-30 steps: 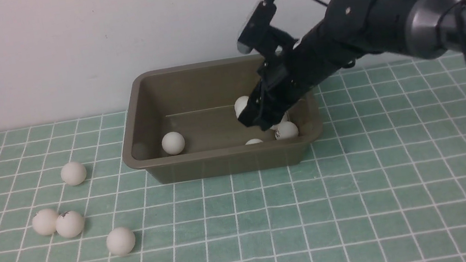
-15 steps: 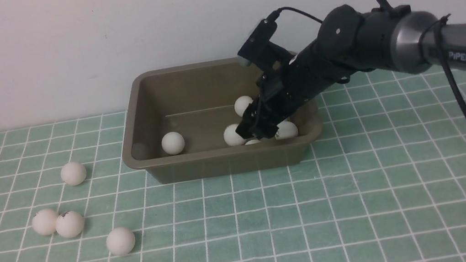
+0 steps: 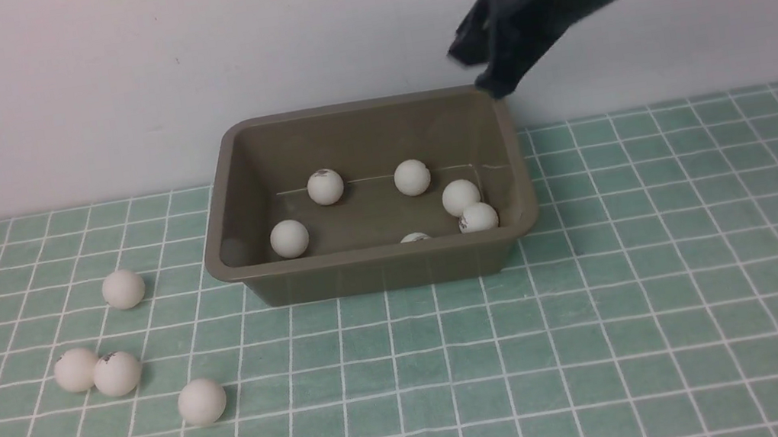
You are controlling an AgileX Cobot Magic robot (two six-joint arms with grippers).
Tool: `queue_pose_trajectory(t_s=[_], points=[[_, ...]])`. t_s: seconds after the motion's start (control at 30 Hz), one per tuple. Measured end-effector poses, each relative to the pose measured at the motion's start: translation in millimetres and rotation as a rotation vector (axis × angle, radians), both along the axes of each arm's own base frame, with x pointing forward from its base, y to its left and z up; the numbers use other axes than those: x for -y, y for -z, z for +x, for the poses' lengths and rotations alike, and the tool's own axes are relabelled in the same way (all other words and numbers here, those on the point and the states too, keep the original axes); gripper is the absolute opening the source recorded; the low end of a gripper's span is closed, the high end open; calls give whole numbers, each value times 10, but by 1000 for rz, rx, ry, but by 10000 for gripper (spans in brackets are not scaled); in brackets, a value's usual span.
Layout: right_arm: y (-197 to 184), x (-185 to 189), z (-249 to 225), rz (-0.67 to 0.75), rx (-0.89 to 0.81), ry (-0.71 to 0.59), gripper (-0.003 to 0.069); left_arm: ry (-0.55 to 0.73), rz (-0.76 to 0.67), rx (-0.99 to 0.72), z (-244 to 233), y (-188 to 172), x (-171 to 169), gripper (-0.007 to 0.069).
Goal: Put the table tennis balls in the box on the green coffee tablecloth.
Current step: 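Reach for and grasp a ping pong ball on the table beside the basket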
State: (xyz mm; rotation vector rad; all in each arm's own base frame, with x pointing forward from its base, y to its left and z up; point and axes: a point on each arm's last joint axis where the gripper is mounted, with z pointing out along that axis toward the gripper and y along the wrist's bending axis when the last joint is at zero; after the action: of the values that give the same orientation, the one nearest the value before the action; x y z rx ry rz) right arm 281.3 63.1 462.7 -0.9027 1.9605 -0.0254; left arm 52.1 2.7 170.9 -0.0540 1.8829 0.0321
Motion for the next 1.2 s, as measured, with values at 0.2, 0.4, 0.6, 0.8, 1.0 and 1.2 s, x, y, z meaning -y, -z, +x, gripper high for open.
queue_pose_trajectory(t_s=[0.2, 0.4, 0.6, 0.8, 1.0, 1.2], points=[[375, 264, -544, 56, 78, 120, -10, 0, 0, 0, 0, 0, 0, -4], [1186, 316, -909, 195, 64, 227, -10, 0, 0, 0, 0, 0, 0, -4], [1713, 358, -1047, 260, 21, 310, -10, 0, 0, 0, 0, 0, 0, -4], [2065, 397, -1122, 347, -17, 409, -10, 0, 0, 0, 0, 0, 0, -4], [2183, 464, -1140, 511, 10, 562, -10, 0, 0, 0, 0, 0, 0, -4], [2265, 529, -1170, 612, 25, 677, -10, 0, 0, 0, 0, 0, 0, -4]])
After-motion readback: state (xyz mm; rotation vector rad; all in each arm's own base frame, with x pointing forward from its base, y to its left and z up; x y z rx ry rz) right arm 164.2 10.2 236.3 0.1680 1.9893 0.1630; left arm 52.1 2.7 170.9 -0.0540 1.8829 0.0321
